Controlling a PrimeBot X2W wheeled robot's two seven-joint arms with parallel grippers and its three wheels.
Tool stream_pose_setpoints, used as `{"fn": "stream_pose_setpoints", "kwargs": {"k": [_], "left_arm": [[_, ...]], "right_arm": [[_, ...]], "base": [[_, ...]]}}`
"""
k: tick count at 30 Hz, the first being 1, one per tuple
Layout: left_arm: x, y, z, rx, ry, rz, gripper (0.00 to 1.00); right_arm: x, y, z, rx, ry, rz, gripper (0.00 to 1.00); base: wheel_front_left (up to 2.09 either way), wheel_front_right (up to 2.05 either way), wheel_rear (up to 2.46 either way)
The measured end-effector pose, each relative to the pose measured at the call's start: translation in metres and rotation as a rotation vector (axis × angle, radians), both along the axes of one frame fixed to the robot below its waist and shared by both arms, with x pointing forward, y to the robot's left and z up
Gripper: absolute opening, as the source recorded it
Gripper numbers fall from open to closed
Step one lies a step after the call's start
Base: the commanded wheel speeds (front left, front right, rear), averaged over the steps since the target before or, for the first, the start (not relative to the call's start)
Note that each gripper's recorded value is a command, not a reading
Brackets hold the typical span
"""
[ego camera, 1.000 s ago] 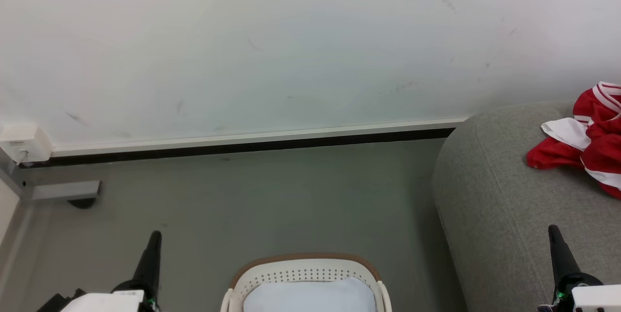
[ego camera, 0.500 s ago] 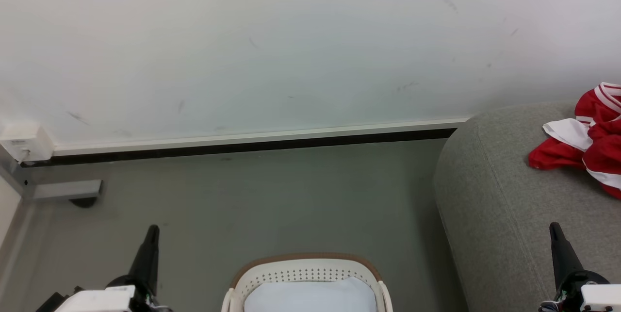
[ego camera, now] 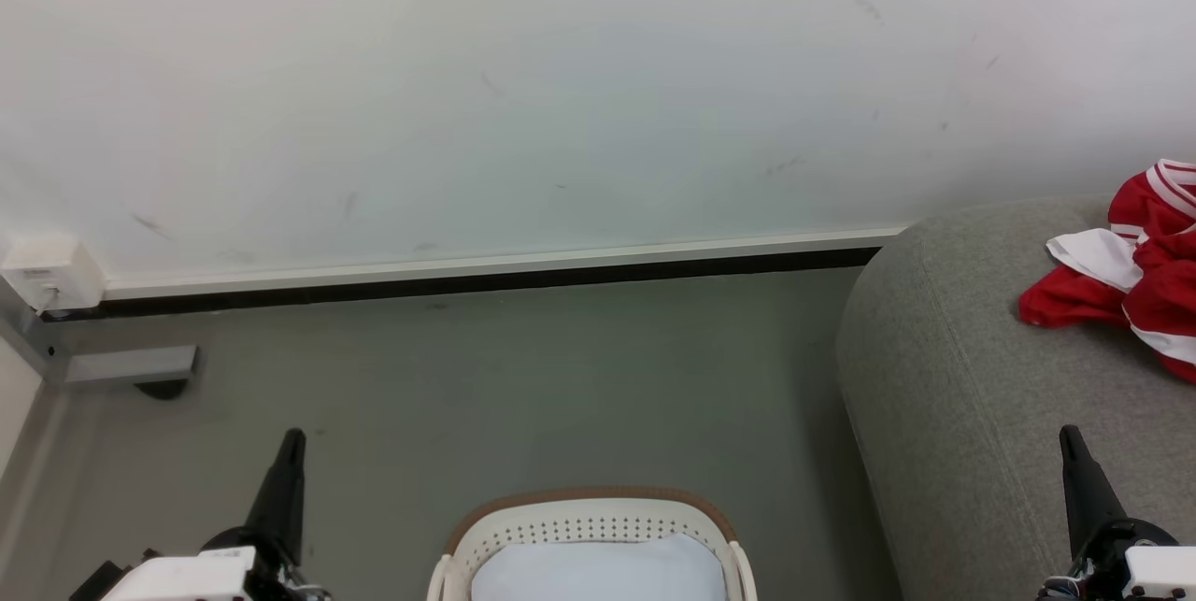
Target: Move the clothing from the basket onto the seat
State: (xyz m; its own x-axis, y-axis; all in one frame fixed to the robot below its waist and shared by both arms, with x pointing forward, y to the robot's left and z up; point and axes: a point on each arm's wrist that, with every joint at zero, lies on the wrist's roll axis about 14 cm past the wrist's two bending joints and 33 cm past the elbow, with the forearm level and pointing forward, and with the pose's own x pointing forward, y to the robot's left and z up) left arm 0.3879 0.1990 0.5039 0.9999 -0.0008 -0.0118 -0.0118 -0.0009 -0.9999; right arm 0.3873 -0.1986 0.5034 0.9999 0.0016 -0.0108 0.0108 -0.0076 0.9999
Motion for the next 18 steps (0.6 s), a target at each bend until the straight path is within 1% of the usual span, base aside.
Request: {"fn": "stream_pose_setpoints", "kwargs": {"k": [18], "left_arm": [[0.0000, 0.0000, 0.0001, 0.000, 0.000, 0.000, 0.00]], "right_arm": [[0.0001, 0.0000, 0.0002, 0.000, 0.000, 0.000, 0.00]], "base": [[0.00, 0.00, 0.00]]}}
